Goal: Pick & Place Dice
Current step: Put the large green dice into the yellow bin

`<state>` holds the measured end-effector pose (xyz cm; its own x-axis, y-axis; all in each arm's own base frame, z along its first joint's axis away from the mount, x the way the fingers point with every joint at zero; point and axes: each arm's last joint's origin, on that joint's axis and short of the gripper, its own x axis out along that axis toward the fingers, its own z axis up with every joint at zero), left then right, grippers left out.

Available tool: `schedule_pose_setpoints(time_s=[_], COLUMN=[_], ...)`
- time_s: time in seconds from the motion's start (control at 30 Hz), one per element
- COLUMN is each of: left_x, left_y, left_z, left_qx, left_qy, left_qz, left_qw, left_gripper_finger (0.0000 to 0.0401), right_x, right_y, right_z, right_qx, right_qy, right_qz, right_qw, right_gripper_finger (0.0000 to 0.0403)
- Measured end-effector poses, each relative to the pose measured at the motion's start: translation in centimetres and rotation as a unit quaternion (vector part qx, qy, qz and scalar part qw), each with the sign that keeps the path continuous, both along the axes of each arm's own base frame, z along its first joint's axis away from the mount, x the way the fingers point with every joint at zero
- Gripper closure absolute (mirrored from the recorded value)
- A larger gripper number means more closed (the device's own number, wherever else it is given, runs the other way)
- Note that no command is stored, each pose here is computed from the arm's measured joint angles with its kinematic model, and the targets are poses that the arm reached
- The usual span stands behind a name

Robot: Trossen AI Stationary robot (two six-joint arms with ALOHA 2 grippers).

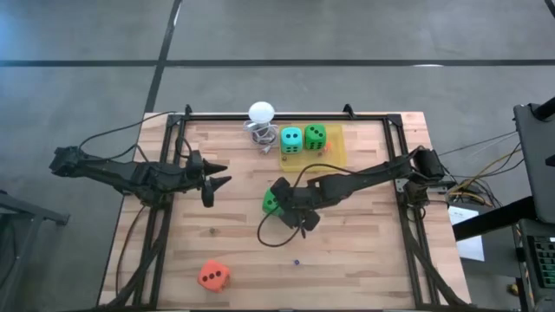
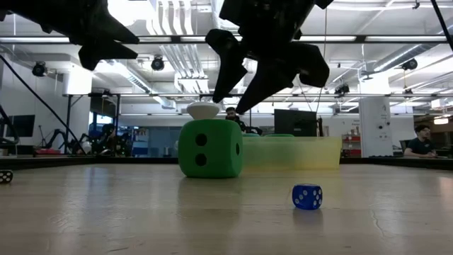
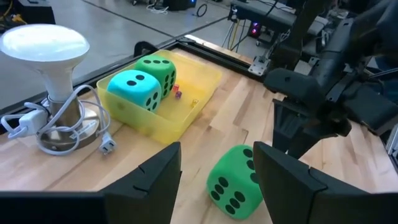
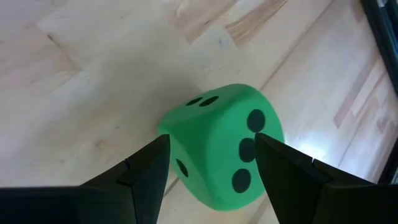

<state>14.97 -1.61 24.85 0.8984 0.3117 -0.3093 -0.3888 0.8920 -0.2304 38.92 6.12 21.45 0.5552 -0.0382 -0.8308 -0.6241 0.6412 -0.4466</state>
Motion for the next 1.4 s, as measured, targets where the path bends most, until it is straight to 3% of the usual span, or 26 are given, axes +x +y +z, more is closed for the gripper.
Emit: schedule_pose_setpoints(time_s=[0.33, 0.87, 1.0, 1.4], left_x=[0.0, 0.0, 0.0, 0.0], left_y=[0.0, 0.0, 0.0, 0.0], left_z=[0.0, 0.0, 0.0, 0.1], left_qx=[0.003, 0.004, 0.004, 0.003], left_qy=[0.001, 0.0, 0.0, -0.004], left_qz=[-0.001, -0.002, -0.002, -0.002], left_qw=[1.0, 1.0, 1.0, 1.0], left_gripper_finger=[0.0199, 0.0199, 0.0199, 0.0198], right_x=[0.1, -1.5, -1.8, -1.9], right_y=[-1.0, -2.6, -2.8, -2.9], right_z=[-1.1, -5.8, -6.3, -6.8], right_qx=[-0.014, -0.035, -0.034, -0.007], right_qy=[-0.015, -0.075, -0.072, -0.08], right_qz=[0.015, 0.031, 0.026, -0.009], right_qw=[1.0, 0.996, 0.996, 0.997], right_gripper_finger=[0.0174, 0.0178, 0.0203, 0.033])
